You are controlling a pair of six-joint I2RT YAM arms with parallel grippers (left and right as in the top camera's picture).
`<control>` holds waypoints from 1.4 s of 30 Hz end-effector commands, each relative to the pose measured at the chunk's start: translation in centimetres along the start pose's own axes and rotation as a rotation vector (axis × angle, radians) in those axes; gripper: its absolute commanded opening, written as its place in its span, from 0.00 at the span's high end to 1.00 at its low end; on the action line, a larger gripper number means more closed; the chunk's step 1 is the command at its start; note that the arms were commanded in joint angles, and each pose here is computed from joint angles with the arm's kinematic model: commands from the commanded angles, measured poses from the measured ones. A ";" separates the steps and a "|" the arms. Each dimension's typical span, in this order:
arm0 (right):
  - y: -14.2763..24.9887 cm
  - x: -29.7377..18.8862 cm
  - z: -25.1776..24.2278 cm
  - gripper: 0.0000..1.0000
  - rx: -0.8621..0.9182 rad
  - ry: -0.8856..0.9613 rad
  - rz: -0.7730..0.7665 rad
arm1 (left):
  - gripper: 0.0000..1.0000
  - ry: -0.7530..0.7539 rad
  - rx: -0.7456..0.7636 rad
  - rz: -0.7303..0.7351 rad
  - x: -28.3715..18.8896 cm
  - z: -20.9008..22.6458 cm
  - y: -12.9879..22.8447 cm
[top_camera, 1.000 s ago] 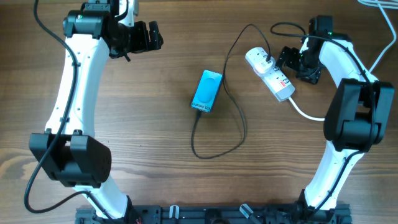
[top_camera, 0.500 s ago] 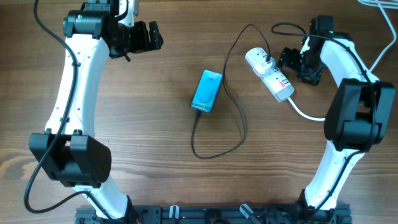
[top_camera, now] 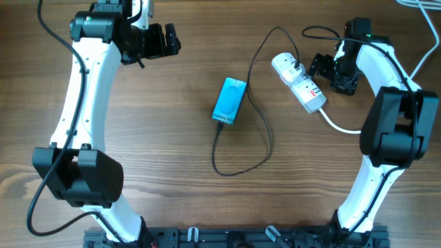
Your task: Plug charger to phone and switch on socket
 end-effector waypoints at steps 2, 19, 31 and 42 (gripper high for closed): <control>0.6 1.1 0.3 0.00 -0.025 -0.019 0.045 | 0.00 -0.014 0.005 0.007 0.3 0.4 0.1; -0.3 1.0 -0.2 0.00 0.018 -0.019 0.015 | 0.00 -0.014 0.005 0.007 0.3 0.4 0.1; -0.1 1.0 0.6 0.00 -0.012 -0.068 0.030 | 0.00 -0.014 0.005 0.007 0.3 0.4 0.1; 0.2 1.0 0.6 0.00 -0.012 -0.068 0.040 | 0.00 -0.014 0.005 0.007 0.3 0.4 0.1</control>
Point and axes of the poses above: each gripper's point midway between its finger pads, its own x axis out along the fingers, its own z axis along the line the jaws close on, y = z × x, the point moved 1 cm from there along -x, back along the fingers, and after that the axes turned 7 degrees about x, right-handed, at the moved point
